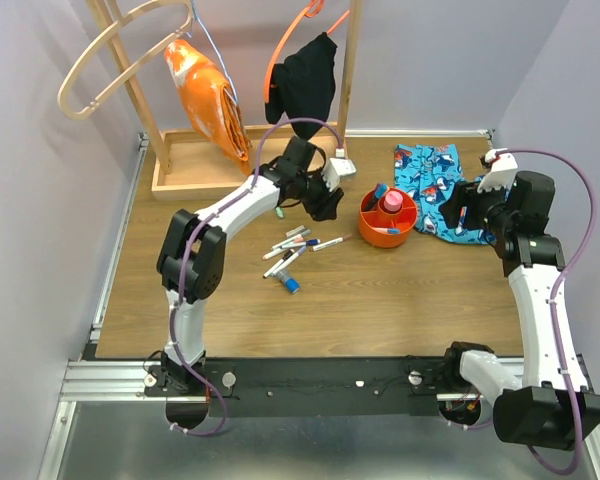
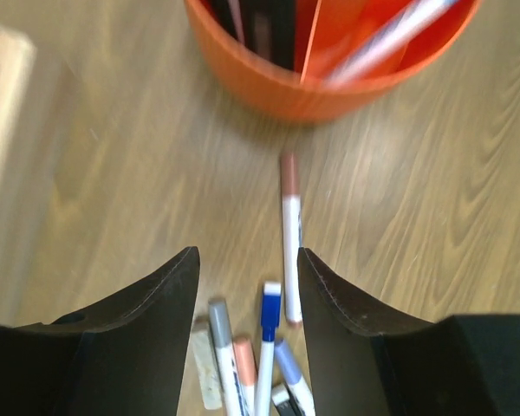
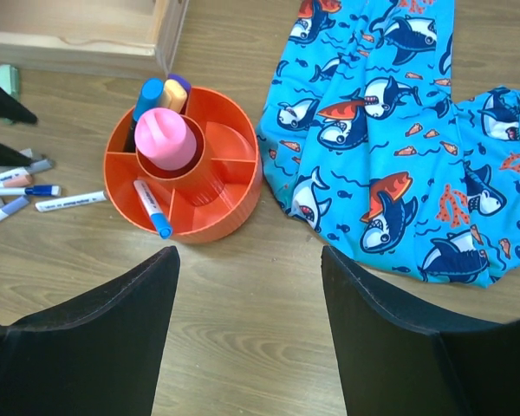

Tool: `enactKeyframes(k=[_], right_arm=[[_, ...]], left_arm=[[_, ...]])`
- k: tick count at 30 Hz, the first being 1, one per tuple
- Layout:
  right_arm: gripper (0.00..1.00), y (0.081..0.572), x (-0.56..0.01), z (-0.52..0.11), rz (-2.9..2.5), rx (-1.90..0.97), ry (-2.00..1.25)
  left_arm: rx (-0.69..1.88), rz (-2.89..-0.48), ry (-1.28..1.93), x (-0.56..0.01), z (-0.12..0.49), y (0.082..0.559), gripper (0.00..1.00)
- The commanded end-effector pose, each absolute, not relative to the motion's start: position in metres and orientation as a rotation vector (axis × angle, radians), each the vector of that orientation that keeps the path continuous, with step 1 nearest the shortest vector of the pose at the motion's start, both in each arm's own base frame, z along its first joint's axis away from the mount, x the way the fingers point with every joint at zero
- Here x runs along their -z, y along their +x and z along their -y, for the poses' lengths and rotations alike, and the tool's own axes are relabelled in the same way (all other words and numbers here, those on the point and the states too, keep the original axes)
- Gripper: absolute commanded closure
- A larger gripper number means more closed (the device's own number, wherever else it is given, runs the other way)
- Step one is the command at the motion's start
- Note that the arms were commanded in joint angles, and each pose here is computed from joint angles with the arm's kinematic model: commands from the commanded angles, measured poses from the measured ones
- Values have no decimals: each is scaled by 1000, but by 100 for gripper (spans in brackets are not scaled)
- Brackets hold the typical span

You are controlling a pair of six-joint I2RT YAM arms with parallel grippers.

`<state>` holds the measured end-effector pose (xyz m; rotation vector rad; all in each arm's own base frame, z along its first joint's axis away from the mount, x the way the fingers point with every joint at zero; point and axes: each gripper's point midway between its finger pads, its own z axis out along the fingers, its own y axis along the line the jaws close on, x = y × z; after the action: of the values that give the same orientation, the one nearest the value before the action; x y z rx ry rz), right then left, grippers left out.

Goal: Sort the stationery into containers
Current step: Pick up the pen from the center of the board.

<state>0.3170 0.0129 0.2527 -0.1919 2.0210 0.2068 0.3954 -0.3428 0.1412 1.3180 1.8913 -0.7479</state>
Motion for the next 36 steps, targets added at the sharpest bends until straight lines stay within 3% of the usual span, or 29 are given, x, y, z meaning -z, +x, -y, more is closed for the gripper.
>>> enactKeyframes(k=[1, 16, 29, 33, 36], right_arm=[[26, 319, -275, -15, -1949, -212, -192], [26, 309, -275, -12, -1955, -183, -189], [25, 315, -275, -8, -1956, -163, -191], [25, 314, -275, -7, -1961, -153, -189], [25, 314, -275, -5, -1964, -142, -189]], left_arm=[[594, -2073, 1426, -84, 324, 383, 43], [522, -2132, 1501, -39, 366, 378, 45], [635, -2260, 1583, -18, 363, 353, 85], [872, -2120, 1552, -73, 378, 344, 100], [1027, -1877, 1460, -144, 387, 343, 100]])
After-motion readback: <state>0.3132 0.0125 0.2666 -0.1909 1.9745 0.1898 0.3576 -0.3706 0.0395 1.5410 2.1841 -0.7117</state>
